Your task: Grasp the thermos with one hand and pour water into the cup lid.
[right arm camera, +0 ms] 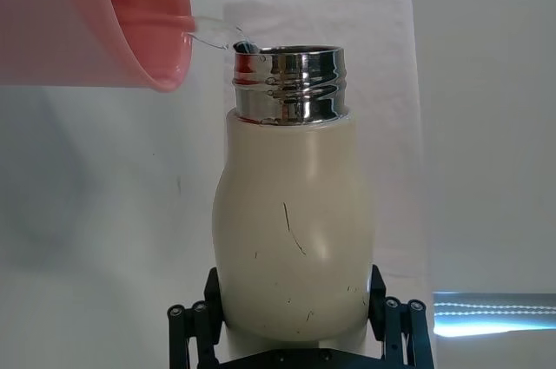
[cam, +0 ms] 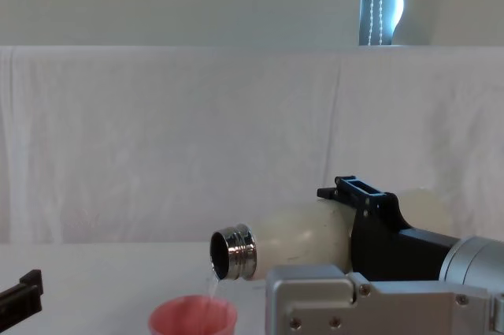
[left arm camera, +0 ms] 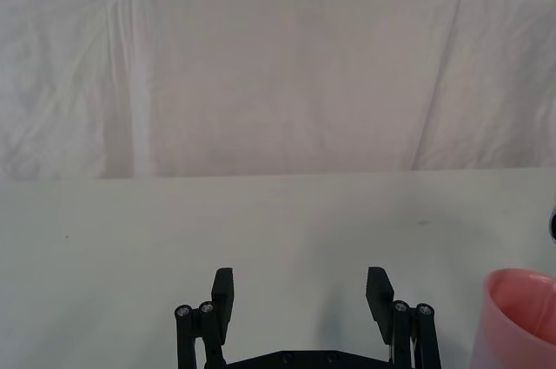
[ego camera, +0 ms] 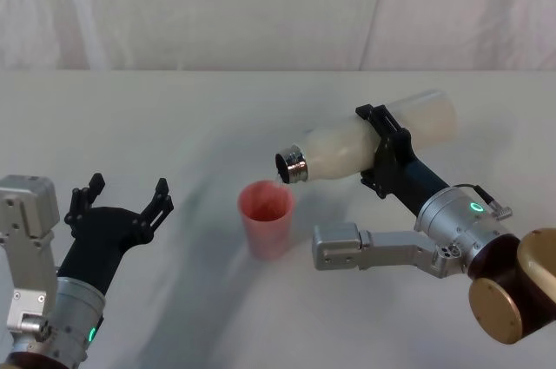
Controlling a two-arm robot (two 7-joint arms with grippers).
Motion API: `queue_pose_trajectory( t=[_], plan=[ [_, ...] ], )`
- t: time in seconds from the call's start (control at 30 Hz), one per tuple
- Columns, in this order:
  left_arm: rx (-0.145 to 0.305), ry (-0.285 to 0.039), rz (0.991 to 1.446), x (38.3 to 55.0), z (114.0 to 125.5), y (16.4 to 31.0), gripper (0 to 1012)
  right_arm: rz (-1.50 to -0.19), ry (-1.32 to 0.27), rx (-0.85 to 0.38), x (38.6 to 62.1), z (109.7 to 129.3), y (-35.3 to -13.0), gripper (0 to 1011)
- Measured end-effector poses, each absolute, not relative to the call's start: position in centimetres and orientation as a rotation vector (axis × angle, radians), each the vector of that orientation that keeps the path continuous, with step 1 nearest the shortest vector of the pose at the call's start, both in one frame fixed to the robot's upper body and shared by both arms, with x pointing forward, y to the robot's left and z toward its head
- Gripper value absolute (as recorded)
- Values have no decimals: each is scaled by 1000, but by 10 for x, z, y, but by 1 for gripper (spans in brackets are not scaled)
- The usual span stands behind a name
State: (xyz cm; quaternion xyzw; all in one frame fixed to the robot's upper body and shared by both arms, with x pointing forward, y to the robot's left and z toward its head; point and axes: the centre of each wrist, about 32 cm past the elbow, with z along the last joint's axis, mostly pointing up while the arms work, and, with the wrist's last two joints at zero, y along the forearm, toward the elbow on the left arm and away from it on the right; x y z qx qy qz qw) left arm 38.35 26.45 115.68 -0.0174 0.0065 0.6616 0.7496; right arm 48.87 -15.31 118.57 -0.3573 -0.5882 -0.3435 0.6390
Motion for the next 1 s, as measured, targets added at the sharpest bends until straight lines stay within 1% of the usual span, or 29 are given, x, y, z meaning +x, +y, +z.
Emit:
queue_pose_trajectory(
  t=[1.0],
  plan=[
    [-38,14,1446,384,1157,265,1001,-782,-1354,-828,484,1189,-151,962]
  ],
)
